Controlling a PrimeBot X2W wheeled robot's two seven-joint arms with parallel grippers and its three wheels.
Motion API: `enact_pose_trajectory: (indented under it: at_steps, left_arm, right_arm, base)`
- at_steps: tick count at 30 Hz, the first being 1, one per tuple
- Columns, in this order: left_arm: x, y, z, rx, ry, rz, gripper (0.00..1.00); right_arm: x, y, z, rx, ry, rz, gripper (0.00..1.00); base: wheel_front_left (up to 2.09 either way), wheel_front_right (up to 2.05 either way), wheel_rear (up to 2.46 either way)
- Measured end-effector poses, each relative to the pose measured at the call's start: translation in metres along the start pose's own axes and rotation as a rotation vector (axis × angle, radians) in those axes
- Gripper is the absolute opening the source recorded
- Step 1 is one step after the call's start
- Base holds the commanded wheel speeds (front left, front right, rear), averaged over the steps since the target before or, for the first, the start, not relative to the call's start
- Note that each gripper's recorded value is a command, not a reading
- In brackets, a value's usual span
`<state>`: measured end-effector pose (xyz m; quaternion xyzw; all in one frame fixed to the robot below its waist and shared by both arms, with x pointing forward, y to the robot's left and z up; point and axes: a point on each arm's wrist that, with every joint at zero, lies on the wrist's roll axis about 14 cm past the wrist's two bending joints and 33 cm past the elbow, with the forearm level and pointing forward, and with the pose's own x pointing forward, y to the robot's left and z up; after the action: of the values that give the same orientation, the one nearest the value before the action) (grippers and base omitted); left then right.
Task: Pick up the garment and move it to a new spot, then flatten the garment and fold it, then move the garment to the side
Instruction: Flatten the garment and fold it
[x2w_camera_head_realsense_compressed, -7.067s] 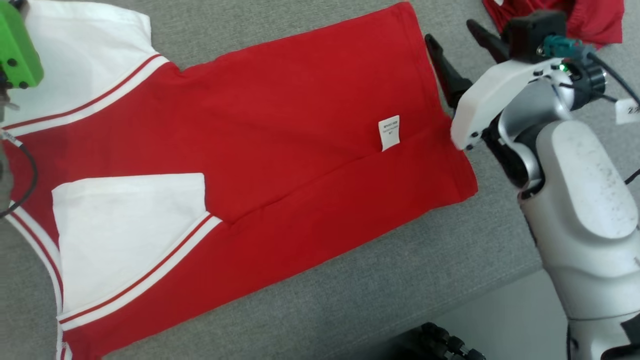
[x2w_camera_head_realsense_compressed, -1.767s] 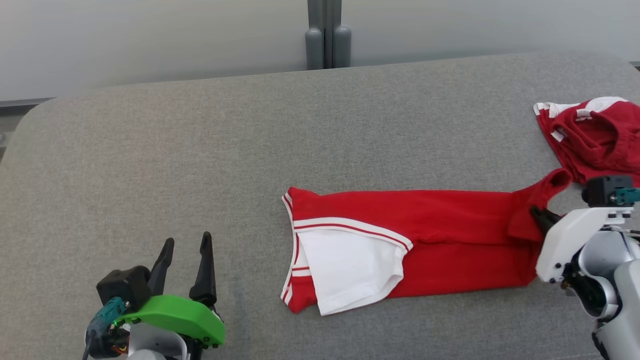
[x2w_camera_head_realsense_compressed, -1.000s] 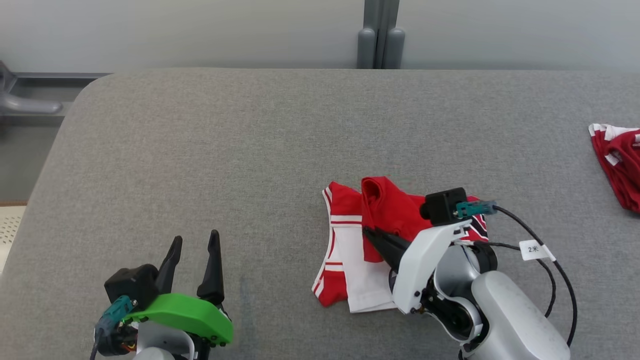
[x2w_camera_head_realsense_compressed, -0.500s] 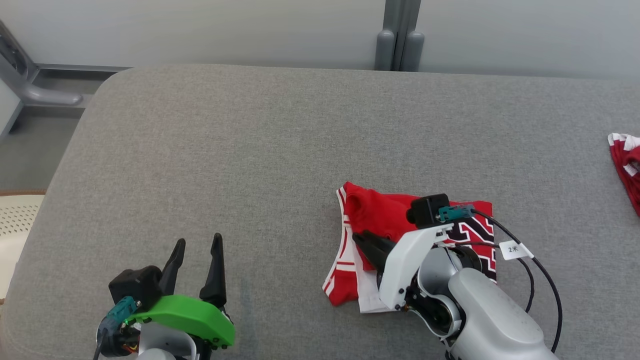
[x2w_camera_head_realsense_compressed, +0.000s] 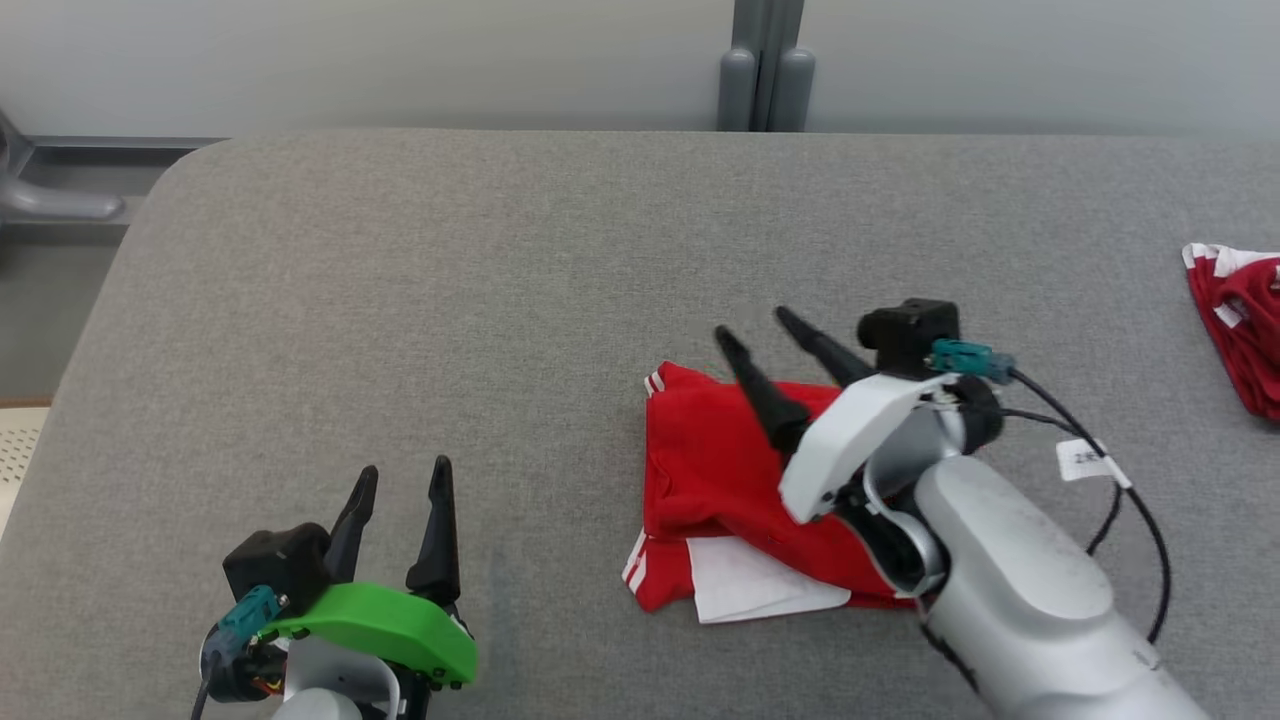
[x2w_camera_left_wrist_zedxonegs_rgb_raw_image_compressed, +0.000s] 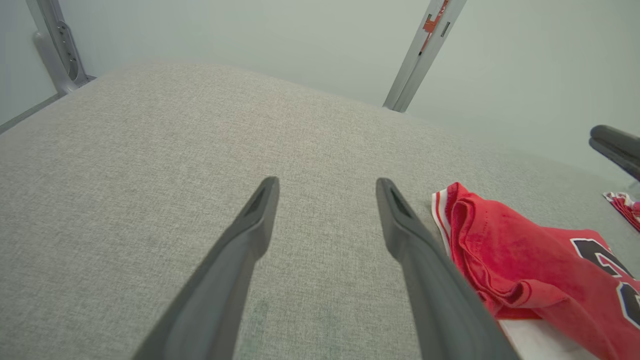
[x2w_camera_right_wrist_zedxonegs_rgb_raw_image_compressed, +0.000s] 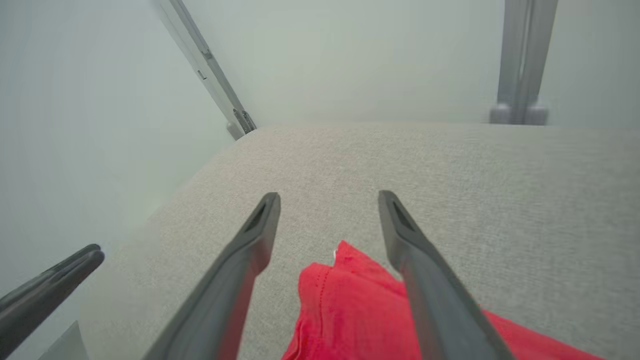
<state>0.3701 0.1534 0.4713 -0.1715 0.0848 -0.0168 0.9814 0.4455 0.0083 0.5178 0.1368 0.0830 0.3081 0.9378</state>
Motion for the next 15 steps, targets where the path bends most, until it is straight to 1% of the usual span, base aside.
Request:
enact_pose_trajectory:
  at_steps: [3,6,9,13,14,15]
  left_arm:
    - [0.005,-0.009,-0.001,-0.002,0.0,-0.024,1.0]
    - [0.007,-0.015,-0.003,0.0,0.006,-0.041,1.0]
    - [0.008,-0.018,-0.004,0.001,0.011,-0.049,1.0]
    - [0.009,-0.019,-0.005,0.0,0.012,-0.053,1.0]
    - [0.009,-0.018,-0.006,-0.001,0.014,-0.052,1.0]
    - [0.009,-0.018,-0.006,-0.001,0.015,-0.05,1.0]
  right_arm:
    - [-0.012,-0.033,0.008,-0.103,-0.038,-0.079,1.0]
    - [-0.028,-0.05,-0.003,-0.162,-0.02,-0.129,1.0]
    - [-0.043,-0.057,-0.024,-0.185,0.028,-0.152,1.0]
    - [-0.053,-0.048,-0.05,-0.19,0.093,-0.132,1.0]
    - [-0.052,-0.042,-0.055,-0.185,0.104,-0.119,0.92]
    - [-0.051,-0.036,-0.059,-0.181,0.11,-0.105,0.48]
  base:
    - [0.0,0.0,0.0]
    - [0.0,0.0,0.0]
    - [0.0,0.0,0.0]
    - [0.0,0.0,0.0]
    - [0.0,0.0,0.0]
    - [0.0,0.0,0.0]
